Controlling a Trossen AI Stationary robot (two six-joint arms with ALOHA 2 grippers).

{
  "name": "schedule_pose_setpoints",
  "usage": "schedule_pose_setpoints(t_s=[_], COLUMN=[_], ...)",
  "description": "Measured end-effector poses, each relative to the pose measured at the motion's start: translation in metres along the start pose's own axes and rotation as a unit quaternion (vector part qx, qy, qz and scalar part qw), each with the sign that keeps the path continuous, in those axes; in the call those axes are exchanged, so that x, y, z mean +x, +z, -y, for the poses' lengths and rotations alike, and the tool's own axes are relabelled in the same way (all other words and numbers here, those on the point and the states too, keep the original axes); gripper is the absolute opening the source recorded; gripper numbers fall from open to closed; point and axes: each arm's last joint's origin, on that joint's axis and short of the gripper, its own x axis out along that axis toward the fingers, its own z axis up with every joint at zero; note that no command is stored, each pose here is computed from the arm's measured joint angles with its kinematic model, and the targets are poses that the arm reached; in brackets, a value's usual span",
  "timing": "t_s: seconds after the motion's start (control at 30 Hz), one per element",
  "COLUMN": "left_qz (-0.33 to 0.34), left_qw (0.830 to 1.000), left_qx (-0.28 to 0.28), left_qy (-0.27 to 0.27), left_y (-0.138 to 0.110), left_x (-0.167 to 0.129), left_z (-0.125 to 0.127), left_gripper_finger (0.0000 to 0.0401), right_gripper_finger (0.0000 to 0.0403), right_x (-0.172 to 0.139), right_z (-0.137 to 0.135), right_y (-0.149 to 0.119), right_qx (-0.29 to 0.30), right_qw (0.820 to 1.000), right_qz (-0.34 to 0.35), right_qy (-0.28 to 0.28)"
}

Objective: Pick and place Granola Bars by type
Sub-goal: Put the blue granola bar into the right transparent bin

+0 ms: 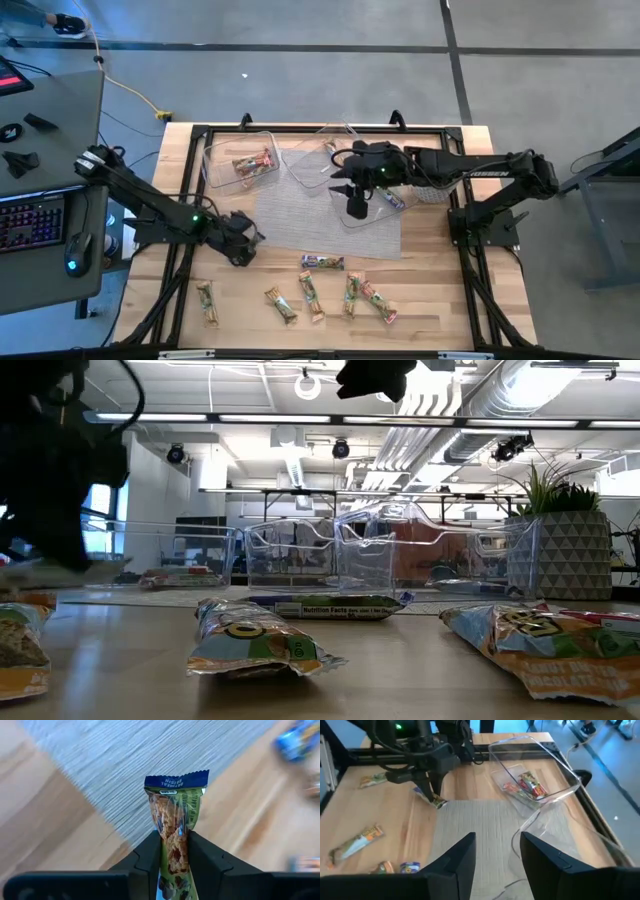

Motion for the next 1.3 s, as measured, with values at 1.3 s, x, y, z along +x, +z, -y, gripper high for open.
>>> schedule_pose_setpoints(t_s=[1.3], left_qz=[0.286], left_qw=[0.931], left_qx=[0.213], left_qy=[-0.076], left_y=[0.287], left_x=[0.064], left_z=[0.090], left_gripper_finger=[0.0085], right_gripper_finger=[0.0138], right_x=[-0.076], right_z=[-0.119], right_y=[-0.082], right_qx=[0.109], right_qw=[0.953], right_qz=[-0.242], right_qy=[-0.145])
